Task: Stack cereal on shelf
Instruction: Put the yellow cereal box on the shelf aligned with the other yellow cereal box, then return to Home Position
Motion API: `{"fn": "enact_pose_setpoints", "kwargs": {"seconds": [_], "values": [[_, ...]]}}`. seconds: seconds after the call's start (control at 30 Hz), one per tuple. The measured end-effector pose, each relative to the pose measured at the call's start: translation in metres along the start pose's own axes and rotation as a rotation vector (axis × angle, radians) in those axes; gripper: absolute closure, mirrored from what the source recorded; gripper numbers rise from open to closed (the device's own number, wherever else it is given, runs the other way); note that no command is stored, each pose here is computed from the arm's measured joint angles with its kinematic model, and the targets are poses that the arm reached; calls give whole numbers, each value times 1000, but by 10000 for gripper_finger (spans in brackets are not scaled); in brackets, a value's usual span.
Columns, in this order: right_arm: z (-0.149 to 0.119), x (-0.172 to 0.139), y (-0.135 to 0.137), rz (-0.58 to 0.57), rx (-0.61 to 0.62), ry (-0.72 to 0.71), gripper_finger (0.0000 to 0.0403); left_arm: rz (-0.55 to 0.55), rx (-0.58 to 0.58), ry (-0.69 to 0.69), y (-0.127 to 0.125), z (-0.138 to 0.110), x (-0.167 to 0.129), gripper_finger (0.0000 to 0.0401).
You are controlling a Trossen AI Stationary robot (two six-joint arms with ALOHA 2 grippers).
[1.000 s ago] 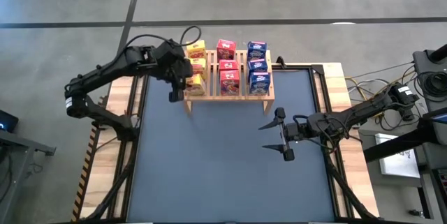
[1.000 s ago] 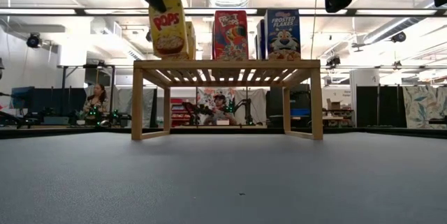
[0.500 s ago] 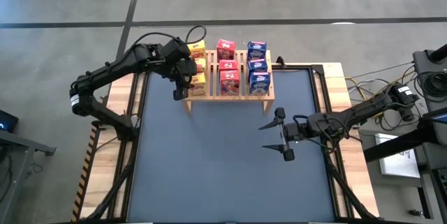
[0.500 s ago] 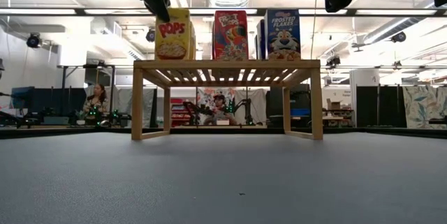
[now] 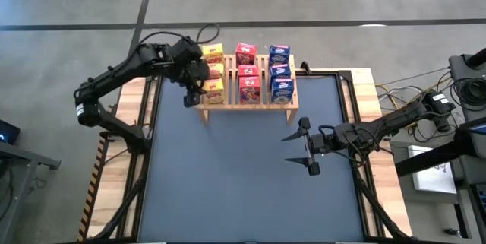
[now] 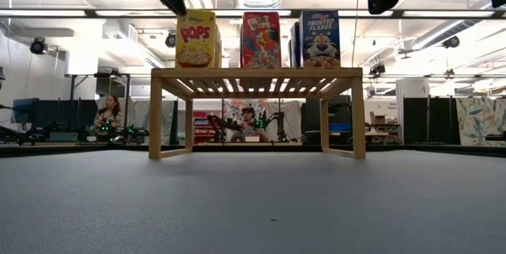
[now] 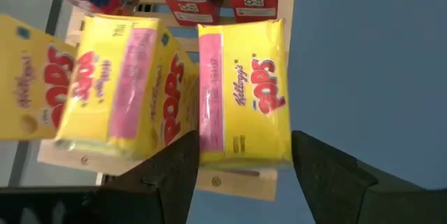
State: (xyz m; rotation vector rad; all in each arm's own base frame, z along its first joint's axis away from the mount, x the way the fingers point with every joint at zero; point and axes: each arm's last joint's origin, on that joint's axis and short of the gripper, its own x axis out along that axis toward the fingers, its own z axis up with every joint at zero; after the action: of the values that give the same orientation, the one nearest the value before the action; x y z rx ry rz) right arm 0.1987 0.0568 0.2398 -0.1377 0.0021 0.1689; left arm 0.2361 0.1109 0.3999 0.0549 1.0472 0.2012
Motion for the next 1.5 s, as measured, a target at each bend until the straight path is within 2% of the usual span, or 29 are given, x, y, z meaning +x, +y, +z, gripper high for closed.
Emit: {"fn": "enact_pose_setpoints", "kwargs": {"seconds": [0.23, 0.47, 0.57, 0.7, 0.83, 1.03, 1.13, 1.27, 1.5], "values": [[0, 0, 0, 0, 3, 0, 115, 52, -30, 0, 0, -1, -32, 193], [-1, -2, 0, 3, -10, 20, 115, 79, -79, -111, -9, -15, -70, 193], [1, -6, -1, 3, -13, 21, 115, 80, -97, -216, -20, -29, -86, 201], [7, -15, -3, -1, -31, 12, 115, 53, -64, -433, -42, -49, -94, 221], [14, -27, -6, -4, -40, -6, 115, -13, -40, -623, -65, -73, -82, 243], [22, -50, -12, -65, -65, -25, 115, -98, -54, -788, -86, -107, -42, 270], [26, -63, -14, -89, -78, -35, 115, -127, -62, -819, -93, -124, -24, 281], [35, -98, -20, -110, -68, -131, 115, -154, -83, -880, -99, -144, -4, 296], [23, -127, -22, -137, -47, -253, 127, -156, -104, -1125, -104, -172, 26, 318]]}}
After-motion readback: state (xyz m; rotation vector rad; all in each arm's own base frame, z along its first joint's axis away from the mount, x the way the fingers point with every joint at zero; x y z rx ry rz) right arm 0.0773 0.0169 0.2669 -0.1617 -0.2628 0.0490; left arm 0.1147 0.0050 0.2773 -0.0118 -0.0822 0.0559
